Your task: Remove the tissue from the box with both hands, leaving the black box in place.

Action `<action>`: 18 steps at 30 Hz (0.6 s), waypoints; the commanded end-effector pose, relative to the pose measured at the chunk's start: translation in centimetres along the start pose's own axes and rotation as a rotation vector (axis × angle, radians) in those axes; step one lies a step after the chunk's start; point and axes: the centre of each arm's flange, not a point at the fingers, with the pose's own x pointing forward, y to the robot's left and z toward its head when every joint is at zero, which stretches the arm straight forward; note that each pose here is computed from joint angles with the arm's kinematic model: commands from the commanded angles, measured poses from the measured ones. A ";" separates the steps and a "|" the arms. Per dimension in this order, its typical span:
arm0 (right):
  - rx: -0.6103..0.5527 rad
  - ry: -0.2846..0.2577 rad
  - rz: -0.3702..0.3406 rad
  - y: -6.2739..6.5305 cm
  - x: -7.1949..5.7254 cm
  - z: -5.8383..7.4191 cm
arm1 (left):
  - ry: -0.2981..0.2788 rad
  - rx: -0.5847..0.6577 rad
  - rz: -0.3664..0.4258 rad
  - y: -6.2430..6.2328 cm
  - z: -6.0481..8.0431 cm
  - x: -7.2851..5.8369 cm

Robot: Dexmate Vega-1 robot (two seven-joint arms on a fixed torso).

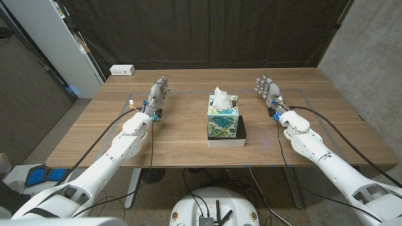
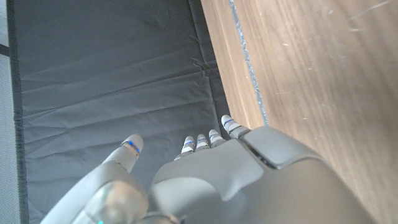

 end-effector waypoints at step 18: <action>-0.031 -0.033 -0.082 0.1 -1.0 0.8 | -0.126 0.219 0.039 1.5 1.2 -0.3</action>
